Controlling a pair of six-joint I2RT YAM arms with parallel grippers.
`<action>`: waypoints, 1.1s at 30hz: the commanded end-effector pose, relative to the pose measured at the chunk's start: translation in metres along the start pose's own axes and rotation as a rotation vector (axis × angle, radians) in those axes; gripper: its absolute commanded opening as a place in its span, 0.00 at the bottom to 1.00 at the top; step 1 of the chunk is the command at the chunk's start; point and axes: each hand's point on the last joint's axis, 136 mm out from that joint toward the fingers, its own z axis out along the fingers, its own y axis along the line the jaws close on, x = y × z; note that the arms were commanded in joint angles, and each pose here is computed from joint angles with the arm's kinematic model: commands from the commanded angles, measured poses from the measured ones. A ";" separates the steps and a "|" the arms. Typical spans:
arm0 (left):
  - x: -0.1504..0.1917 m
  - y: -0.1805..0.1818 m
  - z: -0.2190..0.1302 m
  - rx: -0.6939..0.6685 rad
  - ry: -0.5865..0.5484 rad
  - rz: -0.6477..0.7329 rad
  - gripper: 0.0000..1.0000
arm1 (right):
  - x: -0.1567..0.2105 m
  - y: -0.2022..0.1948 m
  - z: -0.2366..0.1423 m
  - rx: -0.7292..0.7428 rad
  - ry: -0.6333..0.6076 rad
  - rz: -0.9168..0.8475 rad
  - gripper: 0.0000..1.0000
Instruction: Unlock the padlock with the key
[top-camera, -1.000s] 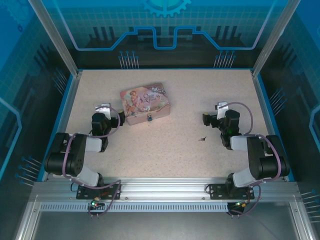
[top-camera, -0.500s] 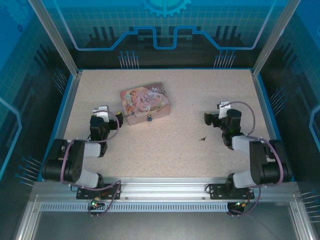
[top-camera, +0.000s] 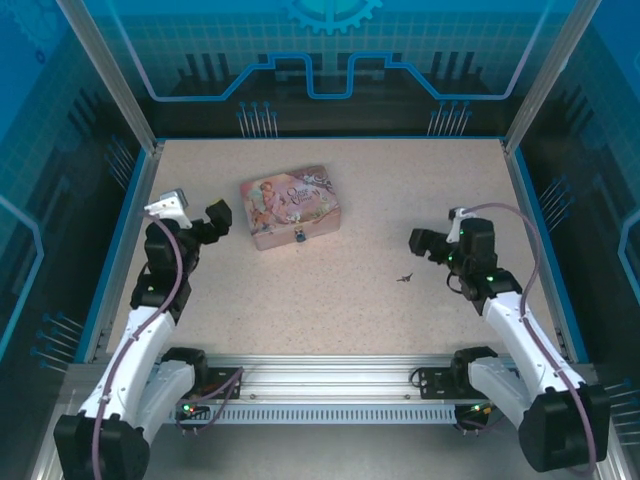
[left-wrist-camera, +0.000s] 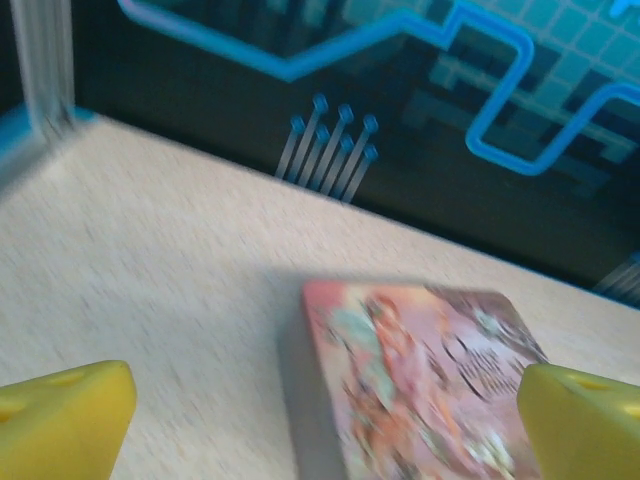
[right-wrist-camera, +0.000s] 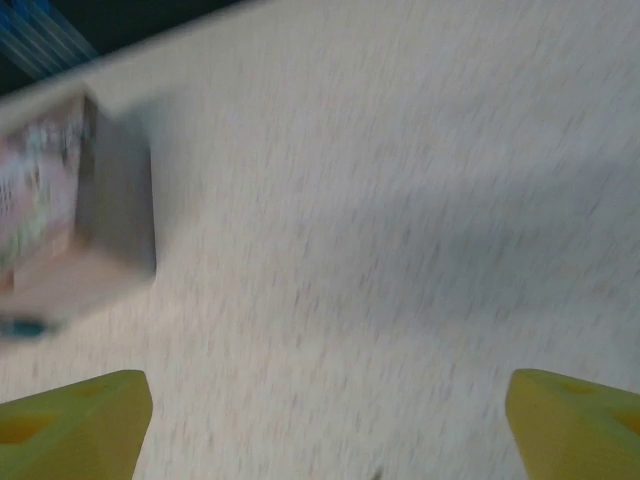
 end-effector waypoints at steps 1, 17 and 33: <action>0.067 -0.013 -0.012 0.032 0.289 -0.140 0.99 | 0.066 -0.004 -0.003 0.076 0.254 0.090 0.85; 0.096 -0.050 -0.013 0.132 0.376 -0.049 0.99 | 0.085 -0.004 0.059 0.299 0.346 -0.063 0.67; 0.096 -0.050 -0.010 0.129 0.383 -0.026 0.99 | 0.118 -0.026 0.067 0.474 0.475 -0.121 0.59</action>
